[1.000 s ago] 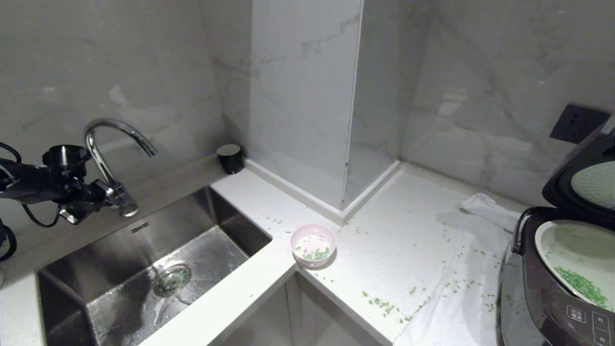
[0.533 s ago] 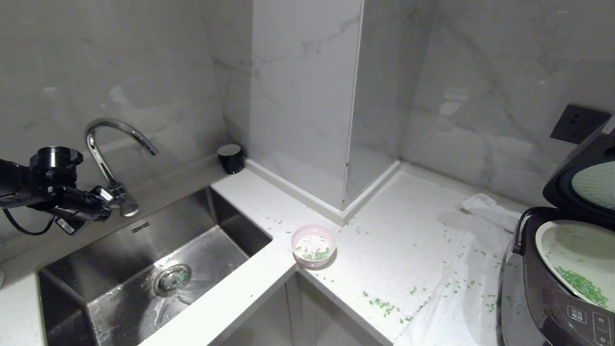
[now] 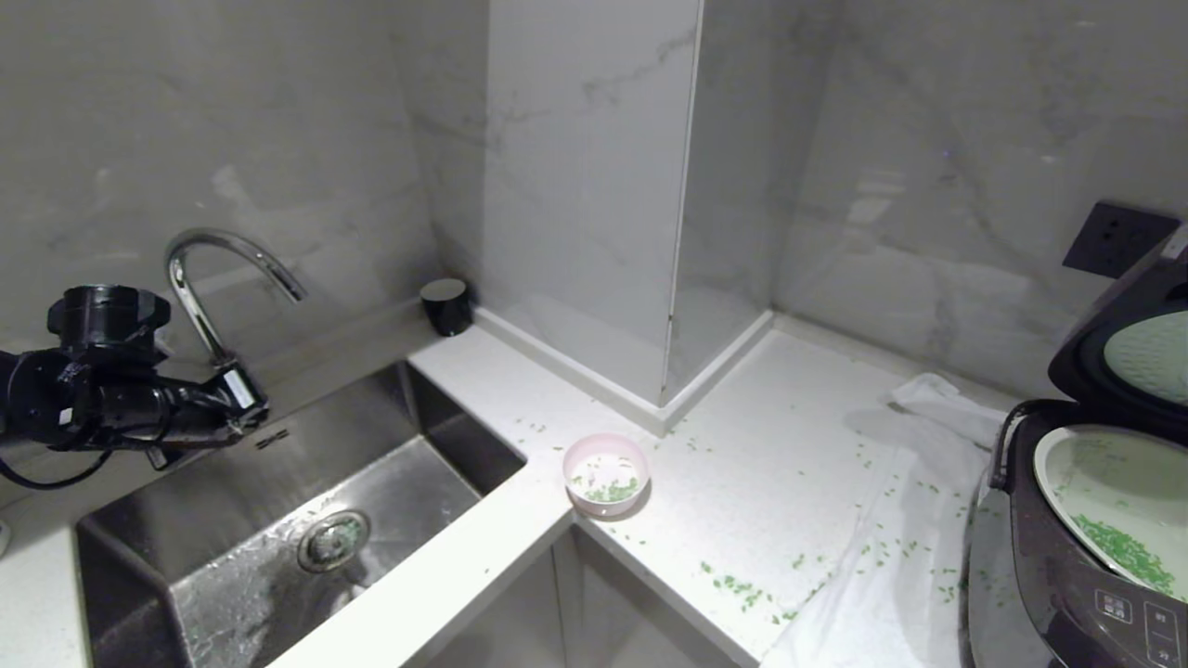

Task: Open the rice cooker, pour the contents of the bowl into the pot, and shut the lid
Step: Pick up the bowl on the table

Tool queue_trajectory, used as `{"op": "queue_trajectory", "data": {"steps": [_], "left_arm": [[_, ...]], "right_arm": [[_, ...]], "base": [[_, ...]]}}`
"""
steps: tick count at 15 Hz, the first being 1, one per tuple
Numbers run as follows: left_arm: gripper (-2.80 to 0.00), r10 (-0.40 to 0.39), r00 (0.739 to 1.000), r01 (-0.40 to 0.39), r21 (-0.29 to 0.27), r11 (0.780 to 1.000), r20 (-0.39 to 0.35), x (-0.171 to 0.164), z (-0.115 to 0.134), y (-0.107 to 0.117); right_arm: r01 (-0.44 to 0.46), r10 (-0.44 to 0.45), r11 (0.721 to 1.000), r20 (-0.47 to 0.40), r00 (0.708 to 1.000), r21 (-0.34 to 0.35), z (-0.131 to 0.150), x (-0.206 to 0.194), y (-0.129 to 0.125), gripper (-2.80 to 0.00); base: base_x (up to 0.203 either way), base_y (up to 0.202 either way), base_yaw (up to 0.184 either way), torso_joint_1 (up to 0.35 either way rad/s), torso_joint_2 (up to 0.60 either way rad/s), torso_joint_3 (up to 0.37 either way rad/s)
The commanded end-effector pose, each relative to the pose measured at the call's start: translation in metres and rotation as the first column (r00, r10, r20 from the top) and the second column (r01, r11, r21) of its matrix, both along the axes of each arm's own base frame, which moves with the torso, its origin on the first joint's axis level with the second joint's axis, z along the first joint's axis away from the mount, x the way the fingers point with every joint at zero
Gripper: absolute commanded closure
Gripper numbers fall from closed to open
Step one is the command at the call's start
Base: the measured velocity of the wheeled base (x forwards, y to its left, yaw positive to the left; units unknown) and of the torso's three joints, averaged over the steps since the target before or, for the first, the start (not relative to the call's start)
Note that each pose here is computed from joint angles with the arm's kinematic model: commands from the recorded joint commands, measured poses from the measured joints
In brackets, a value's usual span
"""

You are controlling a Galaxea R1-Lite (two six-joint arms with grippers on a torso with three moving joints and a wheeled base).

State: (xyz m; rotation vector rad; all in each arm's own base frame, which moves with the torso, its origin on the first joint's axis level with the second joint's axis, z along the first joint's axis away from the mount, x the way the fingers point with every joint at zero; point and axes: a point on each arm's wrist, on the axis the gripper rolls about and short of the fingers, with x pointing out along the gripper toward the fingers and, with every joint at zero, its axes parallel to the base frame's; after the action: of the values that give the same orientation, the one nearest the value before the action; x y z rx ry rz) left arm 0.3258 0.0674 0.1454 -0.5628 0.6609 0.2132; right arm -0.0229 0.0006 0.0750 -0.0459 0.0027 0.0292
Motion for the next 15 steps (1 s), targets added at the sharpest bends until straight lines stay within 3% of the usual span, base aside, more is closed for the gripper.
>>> {"op": "queue_trajectory", "data": {"steps": [1, 5, 7, 10, 15], "left_arm": [[0.0, -0.082, 0.994, 0.081, 0.017, 0.997, 0.074, -0.032, 0.026, -0.029], [0.0, -0.186, 0.978, 0.18, 0.077, 0.981, 0.09, -0.067, 0.031, -0.05], [0.0, -0.224, 0.971, 0.216, 0.096, 0.972, 0.088, -0.081, 0.022, -0.059], [0.0, -0.241, 0.958, 0.221, 0.135, 0.966, 0.157, -0.094, 0.01, -0.061], [0.0, -0.278, 0.924, 0.199, 0.291, 0.936, 0.263, -0.122, -0.001, -0.061]], "right_arm": [[-0.002, 0.002, 1.0, -0.001, 1.0, 0.0, 0.0, 0.0, 0.0, 0.0], [-0.001, 0.001, 1.0, -0.001, 1.0, 0.0, 0.0, 0.0, 0.0, 0.0], [-0.002, 0.002, 1.0, -0.001, 1.0, 0.0, 0.0, 0.0, 0.0, 0.0], [-0.002, 0.002, 1.0, -0.001, 1.0, 0.0, 0.0, 0.0, 0.0, 0.0], [-0.002, 0.002, 1.0, -0.001, 1.0, 0.0, 0.0, 0.0, 0.0, 0.0]], "base": [[0.0, 0.0, 0.0, 0.0, 0.0, 0.0], [0.0, 0.0, 0.0, 0.0, 0.0, 0.0], [0.0, 0.0, 0.0, 0.0, 0.0, 0.0], [0.0, 0.0, 0.0, 0.0, 0.0, 0.0], [0.0, 0.0, 0.0, 0.0, 0.0, 0.0]]}}
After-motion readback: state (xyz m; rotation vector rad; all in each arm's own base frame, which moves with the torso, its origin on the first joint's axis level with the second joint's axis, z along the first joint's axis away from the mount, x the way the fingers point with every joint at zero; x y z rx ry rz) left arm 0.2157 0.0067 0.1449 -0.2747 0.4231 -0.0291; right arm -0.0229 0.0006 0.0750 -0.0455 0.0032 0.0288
